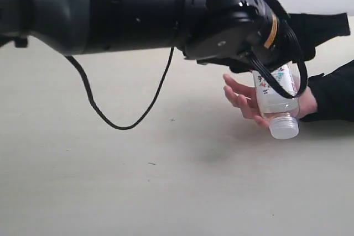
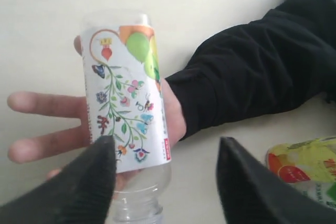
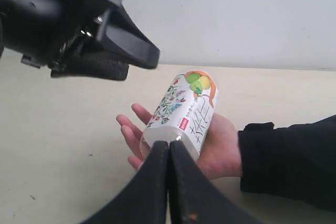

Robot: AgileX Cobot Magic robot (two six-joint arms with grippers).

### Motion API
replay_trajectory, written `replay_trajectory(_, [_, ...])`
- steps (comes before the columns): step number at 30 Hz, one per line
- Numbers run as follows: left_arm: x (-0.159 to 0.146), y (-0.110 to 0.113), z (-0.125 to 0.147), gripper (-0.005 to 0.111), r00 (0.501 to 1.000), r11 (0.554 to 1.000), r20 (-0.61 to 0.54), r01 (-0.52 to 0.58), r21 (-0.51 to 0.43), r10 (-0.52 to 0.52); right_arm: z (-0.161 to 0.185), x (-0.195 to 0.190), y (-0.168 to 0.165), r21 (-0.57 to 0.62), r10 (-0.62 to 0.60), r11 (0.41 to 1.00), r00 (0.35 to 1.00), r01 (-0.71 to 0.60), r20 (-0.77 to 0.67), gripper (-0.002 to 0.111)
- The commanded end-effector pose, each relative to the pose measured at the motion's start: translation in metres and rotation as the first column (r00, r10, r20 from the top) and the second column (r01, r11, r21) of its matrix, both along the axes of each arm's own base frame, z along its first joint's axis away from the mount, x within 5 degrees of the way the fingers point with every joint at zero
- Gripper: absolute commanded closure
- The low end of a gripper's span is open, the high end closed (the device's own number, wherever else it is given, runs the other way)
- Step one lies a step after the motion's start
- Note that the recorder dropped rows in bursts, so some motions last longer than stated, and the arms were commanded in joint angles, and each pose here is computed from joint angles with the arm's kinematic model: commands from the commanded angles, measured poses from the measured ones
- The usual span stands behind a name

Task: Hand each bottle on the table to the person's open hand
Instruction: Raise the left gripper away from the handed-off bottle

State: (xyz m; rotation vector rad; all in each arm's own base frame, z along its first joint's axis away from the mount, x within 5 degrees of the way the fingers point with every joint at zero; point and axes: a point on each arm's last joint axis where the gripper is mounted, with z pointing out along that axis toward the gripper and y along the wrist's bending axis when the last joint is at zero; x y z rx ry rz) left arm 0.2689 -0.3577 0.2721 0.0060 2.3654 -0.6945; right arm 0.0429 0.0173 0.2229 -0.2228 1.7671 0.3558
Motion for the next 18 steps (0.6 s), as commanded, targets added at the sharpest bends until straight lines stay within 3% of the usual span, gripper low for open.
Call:
replay_trajectory(1, [-0.011, 0.018, 0.044, 0.092, 0.990, 0.996, 0.116, 0.071, 0.049, -0.076, -0.002, 0.000, 0.000, -0.008, -0.003, 1.000, 1.000, 0.004, 0.003, 0.108])
replay_trajectory(2, [-0.013, 0.025, 0.052, 0.103, 0.985, 0.993, 0.141, 0.083, 0.083, -0.095, -0.002, 0.000, 0.000, -0.008, -0.003, 1.000, 1.000, 0.004, 0.003, 0.108])
replay_trajectory(3, [-0.015, 0.034, 0.063, 0.106, 0.978, 0.985, 0.170, 0.096, 0.141, -0.120, -0.002, 0.000, 0.000, -0.008, -0.003, 1.000, 1.000, 0.004, 0.003, 0.108])
replay_trajectory(7, [-0.029, 0.079, 0.100, 0.107, 0.980, 0.958, 0.181, 0.029, 0.286, -0.083, -0.002, 0.000, 0.000, -0.008, -0.003, 1.000, 1.000, 0.004, 0.003, 0.108])
replay_trajectory(9, [-0.045, 0.096, 0.117, 0.107, 0.961, 0.935, 0.232, 0.060, 0.349, -0.148, -0.002, 0.000, 0.000, -0.008, -0.003, 1.000, 1.000, 0.004, 0.003, 0.108])
replay_trajectory(12, [-0.076, 0.118, 0.125, 0.107, 0.930, 0.935, 0.301, 0.103, 0.340, -0.212, -0.002, 0.000, 0.000, -0.008, -0.003, 1.000, 1.000, 0.004, 0.003, 0.108])
replay_trajectory(15, [-0.123, 0.167, 0.117, 0.107, 0.860, 0.973, 0.456, 0.195, 0.119, -0.228, -0.002, 0.000, 0.000, -0.008, -0.003, 1.000, 1.000, 0.004, 0.003, 0.108])
replay_trajectory(17, [-0.148, 0.196, 0.108, 0.107, 0.790, 0.957, 0.550, 0.280, 0.074, -0.273, -0.002, 0.000, 0.000, -0.008, -0.003, 1.000, 1.000, 0.004, 0.003, 0.108])
replay_trajectory(18, [-0.153, 0.203, 0.103, 0.107, 0.777, 0.954, 0.563, 0.288, 0.080, -0.282, -0.002, 0.000, 0.000, -0.008, -0.003, 1.000, 1.000, 0.004, 0.003, 0.108])
